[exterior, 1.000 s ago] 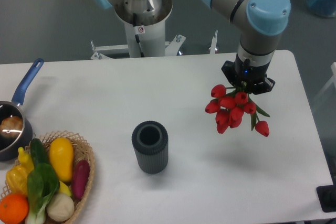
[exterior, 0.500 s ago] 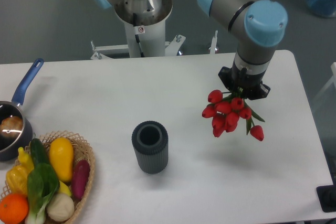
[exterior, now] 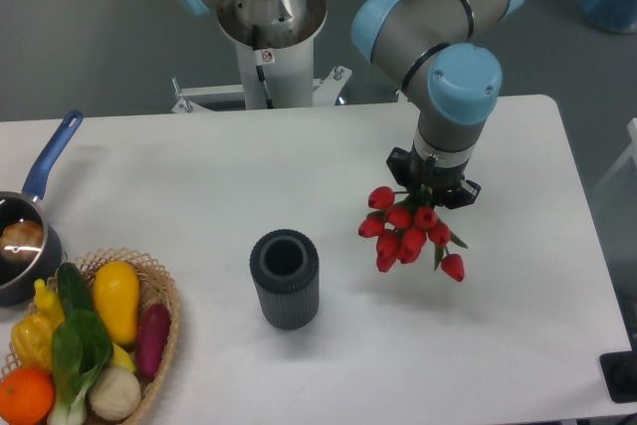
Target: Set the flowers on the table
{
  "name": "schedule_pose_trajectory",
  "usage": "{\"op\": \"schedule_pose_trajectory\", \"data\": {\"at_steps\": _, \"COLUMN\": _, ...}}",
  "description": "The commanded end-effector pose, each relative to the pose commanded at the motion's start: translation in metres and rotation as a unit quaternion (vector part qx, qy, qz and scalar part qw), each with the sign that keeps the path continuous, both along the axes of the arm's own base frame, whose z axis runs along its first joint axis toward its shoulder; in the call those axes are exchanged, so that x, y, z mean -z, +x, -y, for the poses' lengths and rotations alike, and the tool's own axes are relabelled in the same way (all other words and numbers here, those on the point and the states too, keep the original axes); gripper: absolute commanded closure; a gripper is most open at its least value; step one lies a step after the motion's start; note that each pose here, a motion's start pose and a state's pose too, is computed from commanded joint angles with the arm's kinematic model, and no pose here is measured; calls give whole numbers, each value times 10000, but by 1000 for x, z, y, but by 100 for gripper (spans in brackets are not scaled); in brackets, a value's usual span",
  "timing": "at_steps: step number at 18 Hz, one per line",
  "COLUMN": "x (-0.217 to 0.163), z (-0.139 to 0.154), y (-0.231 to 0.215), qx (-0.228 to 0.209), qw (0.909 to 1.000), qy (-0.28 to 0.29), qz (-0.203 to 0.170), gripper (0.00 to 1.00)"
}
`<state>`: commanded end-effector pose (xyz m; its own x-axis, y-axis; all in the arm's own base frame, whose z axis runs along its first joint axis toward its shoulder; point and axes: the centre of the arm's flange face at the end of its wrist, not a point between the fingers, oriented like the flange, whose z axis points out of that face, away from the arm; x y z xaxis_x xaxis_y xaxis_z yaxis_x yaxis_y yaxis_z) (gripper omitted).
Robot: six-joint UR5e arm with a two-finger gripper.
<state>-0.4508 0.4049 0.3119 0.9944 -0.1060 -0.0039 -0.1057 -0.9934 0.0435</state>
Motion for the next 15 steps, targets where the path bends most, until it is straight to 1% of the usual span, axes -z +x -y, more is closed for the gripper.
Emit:
{"op": "schedule_pose_trajectory", "data": {"at_steps": 3, "x": -4, "z": 0, "y": 0, "qx": 15, "qw": 10000, "qy": 36, "qz": -49, "gripper": 0}}
{"op": "schedule_pose_trajectory", "data": {"at_steps": 8, "x": -30, "z": 4, "y": -14, "qx": -68, "qw": 9995, "qy": 172, "qz": -262, "gripper": 0}}
{"op": "schedule_pose_trajectory", "data": {"at_steps": 11, "x": -40, "z": 17, "y": -26, "qx": -182, "qw": 9989, "qy": 251, "qz": -341, "gripper": 0}}
{"op": "schedule_pose_trajectory", "data": {"at_steps": 15, "x": -52, "z": 26, "y": -42, "qx": -250, "qw": 9975, "qy": 352, "qz": -555, "gripper": 0}}
